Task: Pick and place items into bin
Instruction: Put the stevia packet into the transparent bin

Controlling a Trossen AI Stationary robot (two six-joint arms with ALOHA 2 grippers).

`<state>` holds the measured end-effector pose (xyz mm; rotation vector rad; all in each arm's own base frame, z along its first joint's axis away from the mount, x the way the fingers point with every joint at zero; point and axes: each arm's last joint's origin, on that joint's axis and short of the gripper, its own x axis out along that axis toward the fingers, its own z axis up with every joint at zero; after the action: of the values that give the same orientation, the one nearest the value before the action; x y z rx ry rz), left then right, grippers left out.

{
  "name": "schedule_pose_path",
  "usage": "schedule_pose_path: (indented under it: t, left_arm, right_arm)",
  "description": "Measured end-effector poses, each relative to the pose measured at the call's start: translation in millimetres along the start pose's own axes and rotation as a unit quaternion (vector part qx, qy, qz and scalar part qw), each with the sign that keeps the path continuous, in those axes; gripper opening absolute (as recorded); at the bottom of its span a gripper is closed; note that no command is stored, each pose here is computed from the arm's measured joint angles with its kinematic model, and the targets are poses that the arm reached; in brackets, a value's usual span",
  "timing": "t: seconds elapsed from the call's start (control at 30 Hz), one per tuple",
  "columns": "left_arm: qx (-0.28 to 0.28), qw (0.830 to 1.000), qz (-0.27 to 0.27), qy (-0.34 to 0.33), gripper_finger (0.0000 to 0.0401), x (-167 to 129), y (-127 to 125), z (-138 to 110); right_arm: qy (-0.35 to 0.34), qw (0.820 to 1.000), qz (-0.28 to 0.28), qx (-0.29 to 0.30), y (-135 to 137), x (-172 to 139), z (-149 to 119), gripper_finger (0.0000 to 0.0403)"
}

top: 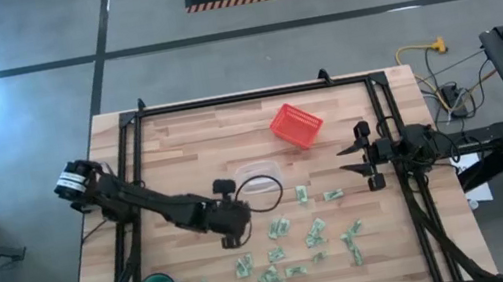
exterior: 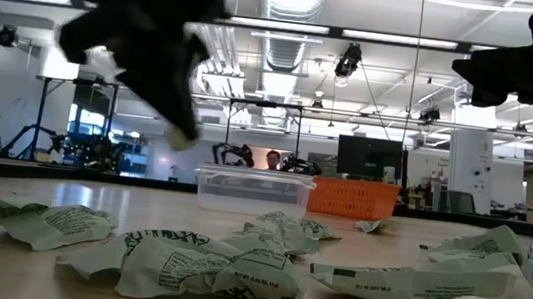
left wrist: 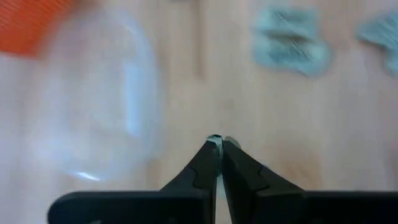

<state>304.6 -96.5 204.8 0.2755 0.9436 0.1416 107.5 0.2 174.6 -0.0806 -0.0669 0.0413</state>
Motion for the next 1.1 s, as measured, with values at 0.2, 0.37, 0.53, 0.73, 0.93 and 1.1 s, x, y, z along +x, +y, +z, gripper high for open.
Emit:
schedule_pose_path:
  t: [0.2,0.37,0.53,0.73,0.93,1.1]
  left_arm:
    - [0.04,0.987,0.14,-0.06,0.0002,1.4,20.3,17.8]
    - [0.027,0.987,0.15,-0.05,0.0002,12.4,44.7,17.9]
    - [0.007,0.987,0.155,-0.037,0.0002,22.1,62.3,12.5]
    - [-0.009,0.993,0.116,-0.029,0.0017,29.4,78.3,9.5]
    - [-0.01,0.993,0.112,-0.029,0.0092,29.7,79.4,9.8]
    - [-0.009,0.994,0.104,-0.022,0.014,28.8,78.6,8.7]
  right_arm:
    - [0.001,1.0,0.0,0.0,0.0,0.1,-0.1,0.0153]
    - [0.001,1.0,0.0,0.0,0.0,0.1,-0.2,0.0153]
    - [0.001,1.0,0.0,0.006,0.0,0.1,-0.2,0.0149]
    - [0.001,1.0,0.001,0.01,0.0,0.1,-0.2,0.015]
    - [0.001,1.0,0.002,0.01,0.1,0.1,-0.2,0.0147]
    - [0.001,1.0,0.001,0.01,0.1,0.1,-0.3,0.0143]
